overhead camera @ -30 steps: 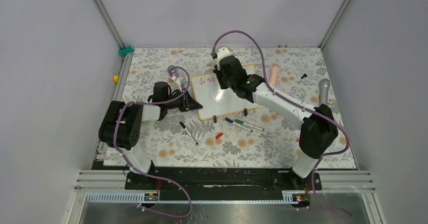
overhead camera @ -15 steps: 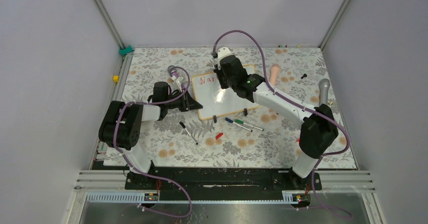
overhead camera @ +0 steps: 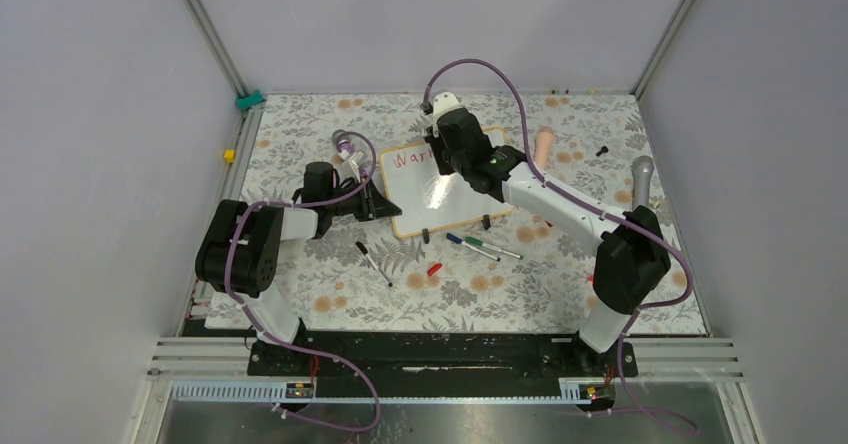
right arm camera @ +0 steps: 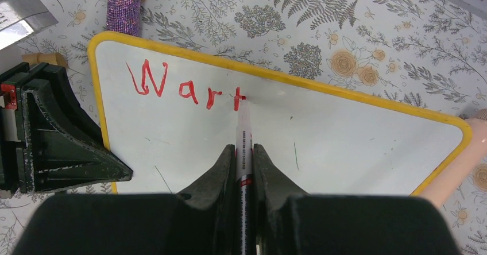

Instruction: Write a sentence on the whiteboard

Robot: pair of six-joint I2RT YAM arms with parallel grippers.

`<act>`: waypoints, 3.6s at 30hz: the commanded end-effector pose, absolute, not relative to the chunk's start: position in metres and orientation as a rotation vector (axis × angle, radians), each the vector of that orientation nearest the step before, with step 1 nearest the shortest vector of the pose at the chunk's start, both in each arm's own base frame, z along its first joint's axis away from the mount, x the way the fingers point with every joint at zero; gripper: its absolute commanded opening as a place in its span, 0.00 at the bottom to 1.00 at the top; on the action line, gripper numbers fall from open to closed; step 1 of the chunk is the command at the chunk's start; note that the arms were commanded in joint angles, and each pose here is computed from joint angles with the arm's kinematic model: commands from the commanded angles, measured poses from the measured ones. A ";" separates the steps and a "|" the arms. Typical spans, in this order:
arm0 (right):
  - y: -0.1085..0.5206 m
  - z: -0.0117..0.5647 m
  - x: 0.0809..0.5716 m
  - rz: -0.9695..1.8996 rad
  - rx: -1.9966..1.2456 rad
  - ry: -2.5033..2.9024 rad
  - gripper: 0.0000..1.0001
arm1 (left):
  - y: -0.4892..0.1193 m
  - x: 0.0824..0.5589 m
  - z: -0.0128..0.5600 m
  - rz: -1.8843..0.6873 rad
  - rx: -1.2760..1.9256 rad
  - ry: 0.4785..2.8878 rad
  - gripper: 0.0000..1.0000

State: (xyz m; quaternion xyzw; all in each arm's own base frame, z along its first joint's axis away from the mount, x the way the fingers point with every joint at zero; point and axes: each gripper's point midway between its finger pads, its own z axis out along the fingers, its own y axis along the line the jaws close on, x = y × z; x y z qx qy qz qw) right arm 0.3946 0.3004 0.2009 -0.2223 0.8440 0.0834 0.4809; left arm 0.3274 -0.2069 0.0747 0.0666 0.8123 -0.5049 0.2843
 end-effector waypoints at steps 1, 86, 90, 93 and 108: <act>0.287 0.212 0.401 0.170 -0.522 2.039 0.00 | -0.202 0.337 0.074 -1.291 0.145 2.165 0.01; 0.284 0.218 0.410 0.163 -0.511 2.053 0.00 | -0.201 0.337 0.072 -1.274 0.152 2.176 0.01; 0.283 0.218 0.408 0.163 -0.514 2.055 0.00 | -0.201 0.337 0.072 -1.272 0.151 2.178 0.01; 0.281 0.216 0.406 0.162 -0.514 2.059 0.00 | -0.201 0.337 0.072 -1.271 0.151 2.177 0.01; 0.275 0.204 0.391 0.186 -0.519 2.092 0.00 | -0.200 0.337 0.072 -1.267 0.152 2.178 0.01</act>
